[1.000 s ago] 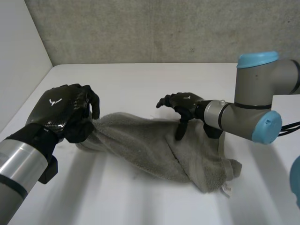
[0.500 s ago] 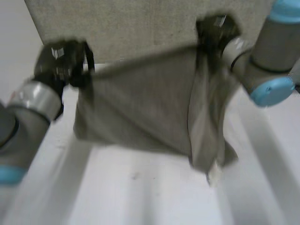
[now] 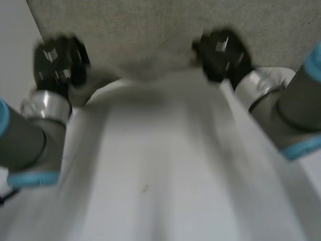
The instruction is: Fold the towel.
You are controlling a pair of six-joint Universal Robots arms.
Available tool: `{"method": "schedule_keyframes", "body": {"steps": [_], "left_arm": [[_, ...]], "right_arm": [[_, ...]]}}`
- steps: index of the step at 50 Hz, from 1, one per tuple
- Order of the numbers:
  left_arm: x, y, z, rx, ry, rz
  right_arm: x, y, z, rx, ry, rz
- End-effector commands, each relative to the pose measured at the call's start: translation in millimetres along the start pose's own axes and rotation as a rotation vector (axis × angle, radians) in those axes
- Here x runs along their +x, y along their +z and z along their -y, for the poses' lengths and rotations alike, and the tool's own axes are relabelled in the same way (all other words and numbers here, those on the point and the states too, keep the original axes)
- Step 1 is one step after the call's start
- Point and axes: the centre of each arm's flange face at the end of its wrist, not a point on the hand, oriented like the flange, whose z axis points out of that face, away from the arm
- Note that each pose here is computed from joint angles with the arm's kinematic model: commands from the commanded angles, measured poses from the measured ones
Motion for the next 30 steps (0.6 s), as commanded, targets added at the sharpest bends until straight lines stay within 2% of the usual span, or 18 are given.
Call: {"method": "schedule_keyframes", "body": {"steps": [1,6,10,15,22,30], "left_arm": [[-4,-56,-80,-0.322,0.041,-0.036],[-8,-85,-94,-0.491,0.086,-0.043],[-9,-98,-89,-0.554,0.113,-0.055],[-10,-101,-72,-0.511,0.108,-0.05],[-9,-100,-46,-0.424,0.094,-0.055],[-7,-96,-26,-0.353,0.079,-0.055]], "right_arm": [[-71,-35,-108,-0.364,0.064,0.193],[-81,-52,-128,-0.487,0.111,0.235],[-78,-58,-123,-0.495,0.115,0.231],[-73,-65,-109,-0.473,0.115,0.225],[-69,-82,-91,-0.469,0.257,0.178],[-45,-87,-107,-0.473,0.375,0.059]]}}
